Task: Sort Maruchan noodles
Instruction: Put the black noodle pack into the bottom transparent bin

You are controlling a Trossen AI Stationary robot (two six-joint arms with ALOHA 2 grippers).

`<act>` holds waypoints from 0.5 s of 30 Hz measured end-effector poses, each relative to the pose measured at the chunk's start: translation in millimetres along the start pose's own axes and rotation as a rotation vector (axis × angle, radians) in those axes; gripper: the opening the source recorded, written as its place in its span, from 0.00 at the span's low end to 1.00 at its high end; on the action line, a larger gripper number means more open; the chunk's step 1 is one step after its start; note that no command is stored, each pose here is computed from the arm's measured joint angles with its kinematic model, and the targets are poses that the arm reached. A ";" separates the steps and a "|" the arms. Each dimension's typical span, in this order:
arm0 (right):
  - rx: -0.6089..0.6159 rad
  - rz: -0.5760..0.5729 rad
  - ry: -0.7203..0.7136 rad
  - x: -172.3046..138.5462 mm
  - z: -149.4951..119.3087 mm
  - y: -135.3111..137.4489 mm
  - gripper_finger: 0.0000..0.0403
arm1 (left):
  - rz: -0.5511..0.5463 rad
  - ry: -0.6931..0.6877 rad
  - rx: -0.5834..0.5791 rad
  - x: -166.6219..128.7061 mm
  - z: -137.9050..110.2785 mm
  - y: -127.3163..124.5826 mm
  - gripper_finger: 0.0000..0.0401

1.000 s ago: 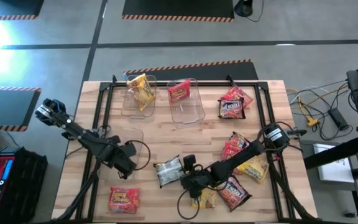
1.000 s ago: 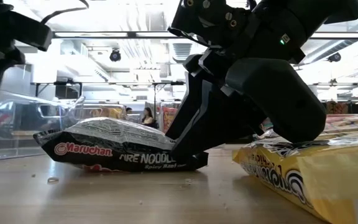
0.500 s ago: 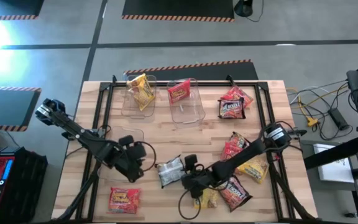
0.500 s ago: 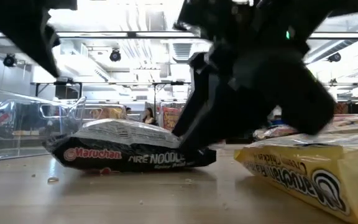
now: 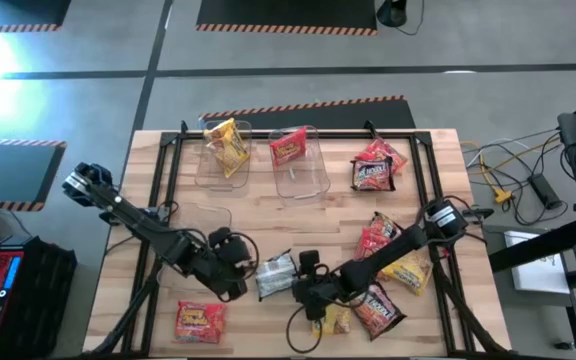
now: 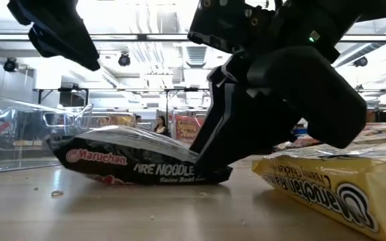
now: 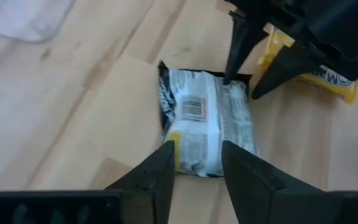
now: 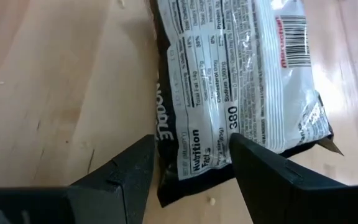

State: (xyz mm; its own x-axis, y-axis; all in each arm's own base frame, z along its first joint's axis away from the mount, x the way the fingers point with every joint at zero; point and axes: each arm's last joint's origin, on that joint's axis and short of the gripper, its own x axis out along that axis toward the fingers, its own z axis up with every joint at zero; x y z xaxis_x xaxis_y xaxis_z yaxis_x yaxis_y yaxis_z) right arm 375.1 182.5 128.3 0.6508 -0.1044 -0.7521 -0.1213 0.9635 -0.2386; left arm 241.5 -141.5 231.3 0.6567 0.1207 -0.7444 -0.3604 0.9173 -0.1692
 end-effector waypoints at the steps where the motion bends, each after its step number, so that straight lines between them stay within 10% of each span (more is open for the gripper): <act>1: -0.002 0.002 0.004 0.1 -0.4 0.0 0.49 | -0.009 0.011 -0.001 1.4 -0.7 -1.0 0.30; 9: -0.001 0.008 0.082 0.5 -7.9 -1.5 0.49 | -0.108 0.069 -0.027 8.9 -2.5 -9.9 0.40; 15: -0.004 0.007 0.087 0.4 -8.4 -1.6 0.49 | -0.185 0.029 -0.271 9.3 4.4 -17.4 0.44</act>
State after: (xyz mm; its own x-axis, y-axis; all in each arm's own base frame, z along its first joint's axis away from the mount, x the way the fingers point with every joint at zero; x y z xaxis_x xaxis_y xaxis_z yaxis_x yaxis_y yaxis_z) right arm 369.2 178.8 123.2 0.5825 -0.1192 -0.8041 -0.1280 0.9634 -0.2356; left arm 256.8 -154.7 230.2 0.7095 -0.0529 -0.7027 -0.4024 0.7882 -0.4657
